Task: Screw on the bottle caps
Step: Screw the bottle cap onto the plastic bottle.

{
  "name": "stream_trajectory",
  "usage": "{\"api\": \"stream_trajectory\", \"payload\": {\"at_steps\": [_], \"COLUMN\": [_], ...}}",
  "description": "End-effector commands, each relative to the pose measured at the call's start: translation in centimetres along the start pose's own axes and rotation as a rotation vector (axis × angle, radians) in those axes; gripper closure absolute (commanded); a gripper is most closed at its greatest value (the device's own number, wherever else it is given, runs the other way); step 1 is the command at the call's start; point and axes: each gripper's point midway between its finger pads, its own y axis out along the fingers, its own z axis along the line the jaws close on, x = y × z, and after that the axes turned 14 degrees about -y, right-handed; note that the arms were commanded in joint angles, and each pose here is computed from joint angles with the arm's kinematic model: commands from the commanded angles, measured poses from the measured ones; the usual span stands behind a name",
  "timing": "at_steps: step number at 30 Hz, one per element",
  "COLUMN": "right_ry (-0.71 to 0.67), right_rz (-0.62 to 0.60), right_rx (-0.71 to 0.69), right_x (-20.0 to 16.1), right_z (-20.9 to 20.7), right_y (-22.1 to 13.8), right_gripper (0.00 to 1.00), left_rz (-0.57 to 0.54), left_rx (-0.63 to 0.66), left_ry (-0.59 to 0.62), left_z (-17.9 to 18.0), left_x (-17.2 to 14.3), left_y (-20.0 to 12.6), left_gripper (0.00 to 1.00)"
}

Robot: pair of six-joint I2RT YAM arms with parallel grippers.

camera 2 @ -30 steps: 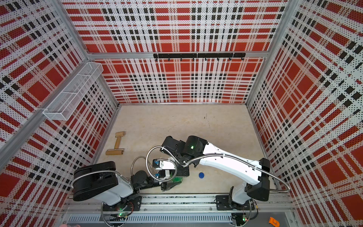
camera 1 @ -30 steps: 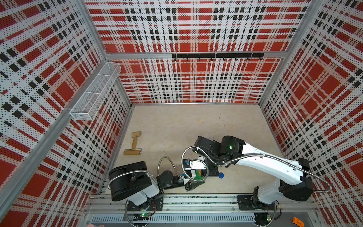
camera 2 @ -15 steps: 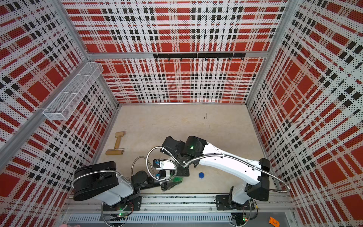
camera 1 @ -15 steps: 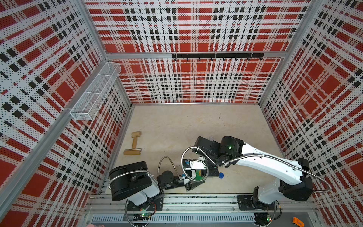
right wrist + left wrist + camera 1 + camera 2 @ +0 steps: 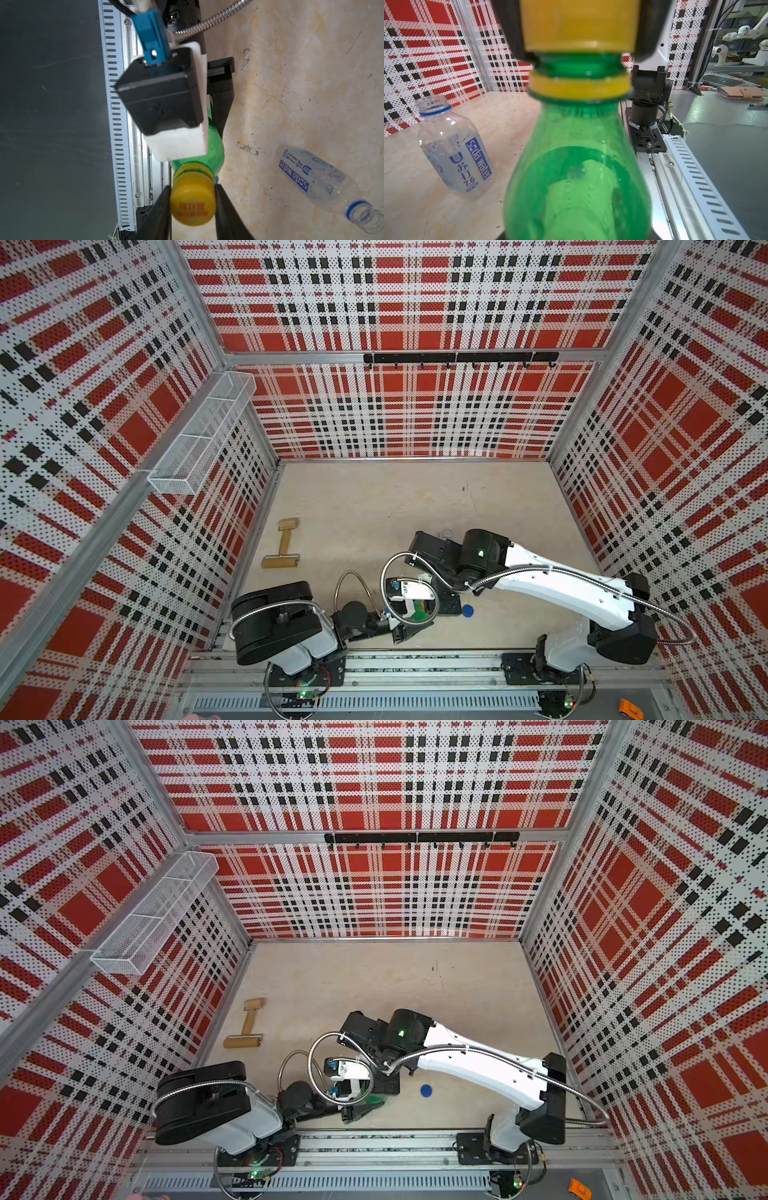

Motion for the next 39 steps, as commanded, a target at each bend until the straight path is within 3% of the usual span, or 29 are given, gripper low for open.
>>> {"api": "stream_trajectory", "payload": {"at_steps": [1, 9, 22, 29, 36, 39], "right_ry": [0.035, 0.217, 0.732, 1.007, 1.119, 1.114], "right_rz": [-0.010, -0.039, -0.131, -0.116, -0.177, -0.194], "right_rx": [-0.016, -0.107, -0.097, -0.068, -0.050, -0.054], "right_x": [0.7, 1.0, 2.2, 3.0, 4.5, 4.6], "right_z": [-0.5, -2.0, -2.5, -3.1, -3.9, -4.3], "right_y": [0.6, 0.1, 0.1, 1.3, 0.7, -0.7], "right_gripper": [0.68, 0.75, 0.76, 0.77, 0.67, 0.54], "left_rz": [-0.060, -0.100, -0.131, -0.128, -0.121, -0.119], "left_rx": [0.019, 0.097, 0.161, 0.172, 0.175, 0.176], "left_ry": [0.034, 0.063, 0.078, 0.085, 0.092, 0.093], "left_z": [0.1, 1.0, 1.6, 1.8, 1.8, 1.8], "left_x": [1.5, 2.6, 3.4, 3.3, 3.1, 3.1], "left_y": [0.1, -0.4, -0.7, -0.7, -0.6, -0.6], "left_gripper": [0.47, 0.47, 0.47, 0.47, 0.47, 0.47]}}
